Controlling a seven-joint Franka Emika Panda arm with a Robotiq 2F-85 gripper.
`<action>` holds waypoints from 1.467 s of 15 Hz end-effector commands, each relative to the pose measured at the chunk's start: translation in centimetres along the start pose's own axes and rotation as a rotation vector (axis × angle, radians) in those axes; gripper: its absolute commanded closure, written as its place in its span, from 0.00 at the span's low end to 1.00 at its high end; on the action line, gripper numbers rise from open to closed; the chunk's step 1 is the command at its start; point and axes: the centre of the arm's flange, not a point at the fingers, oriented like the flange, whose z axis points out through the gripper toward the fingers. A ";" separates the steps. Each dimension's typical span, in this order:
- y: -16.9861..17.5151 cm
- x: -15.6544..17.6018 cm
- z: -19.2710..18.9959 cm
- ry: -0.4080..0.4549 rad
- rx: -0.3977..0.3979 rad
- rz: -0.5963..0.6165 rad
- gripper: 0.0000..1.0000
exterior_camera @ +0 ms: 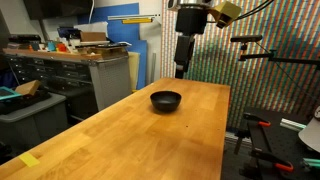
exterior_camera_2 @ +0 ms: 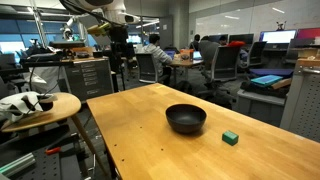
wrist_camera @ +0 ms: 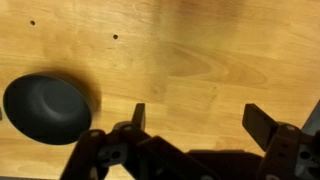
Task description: Place the green wooden block inside the black bowl
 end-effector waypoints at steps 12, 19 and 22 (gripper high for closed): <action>10.3 1.5 -2.6 0.022 -0.036 0.039 0.00; 20.6 2.7 -2.5 0.054 -0.087 0.008 0.00; 24.0 3.7 -1.5 0.058 -0.102 -0.006 0.00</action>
